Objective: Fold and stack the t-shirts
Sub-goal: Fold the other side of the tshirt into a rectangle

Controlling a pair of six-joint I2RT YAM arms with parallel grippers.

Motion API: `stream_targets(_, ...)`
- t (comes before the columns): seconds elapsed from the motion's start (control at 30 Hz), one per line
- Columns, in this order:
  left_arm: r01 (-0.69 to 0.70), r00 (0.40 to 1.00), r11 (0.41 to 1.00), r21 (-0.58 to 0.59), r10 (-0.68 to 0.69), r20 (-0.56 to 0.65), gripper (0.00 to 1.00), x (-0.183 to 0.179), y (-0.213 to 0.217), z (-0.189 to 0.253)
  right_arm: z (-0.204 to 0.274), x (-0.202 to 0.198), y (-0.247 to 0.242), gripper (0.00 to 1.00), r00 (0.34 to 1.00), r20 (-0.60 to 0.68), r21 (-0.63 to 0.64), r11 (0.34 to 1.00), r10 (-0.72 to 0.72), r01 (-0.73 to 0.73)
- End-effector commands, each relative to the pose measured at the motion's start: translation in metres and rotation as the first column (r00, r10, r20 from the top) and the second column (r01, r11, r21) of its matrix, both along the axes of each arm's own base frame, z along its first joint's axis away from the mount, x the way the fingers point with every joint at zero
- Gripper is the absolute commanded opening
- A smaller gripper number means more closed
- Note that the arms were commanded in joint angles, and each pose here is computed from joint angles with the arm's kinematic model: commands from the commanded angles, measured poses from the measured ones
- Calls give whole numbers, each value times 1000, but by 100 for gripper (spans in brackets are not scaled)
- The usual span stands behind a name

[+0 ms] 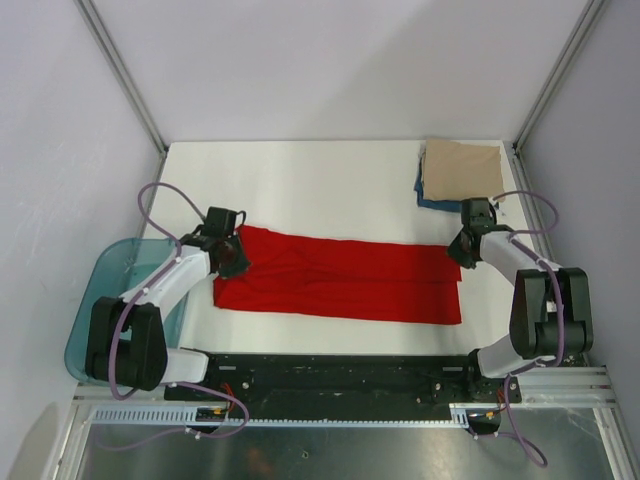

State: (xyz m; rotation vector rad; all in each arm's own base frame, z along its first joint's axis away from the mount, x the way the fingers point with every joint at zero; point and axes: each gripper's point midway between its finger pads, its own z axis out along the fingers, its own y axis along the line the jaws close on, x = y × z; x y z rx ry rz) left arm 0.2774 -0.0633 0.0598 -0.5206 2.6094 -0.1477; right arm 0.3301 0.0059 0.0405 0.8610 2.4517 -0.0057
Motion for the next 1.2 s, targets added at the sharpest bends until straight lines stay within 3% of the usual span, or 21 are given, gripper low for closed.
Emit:
stream_targets(0.0, -5, 999, 1000, -3, 5, 33, 0, 13, -1, 9, 15, -13, -19, 30, 997, 18, 3, 998, -71, 71)
stream_targets(0.4, 3, 999, 1000, -15, -2, 32, 0, 14, -3, 9, -18, -37, -19, 32, 994, -32, 127, 986, -108, 111)
stream_targets(0.93, 9, 1000, 1000, -19, -8, 28, 0, 13, -4, 8, -25, -52, -13, 32, 991, -47, 158, 979, -123, 129)
stream_targets(1.07, 7, 999, 1000, -22, -7, 31, 0, 14, -5, 9, -25, -50, -11, 28, 991, -40, 173, 976, -127, 132)
stream_targets(1.17, 8, 999, 1000, -21, -7, 37, 0, 16, -5, 11, -24, -47, -10, 14, 991, -31, 181, 974, -132, 136)
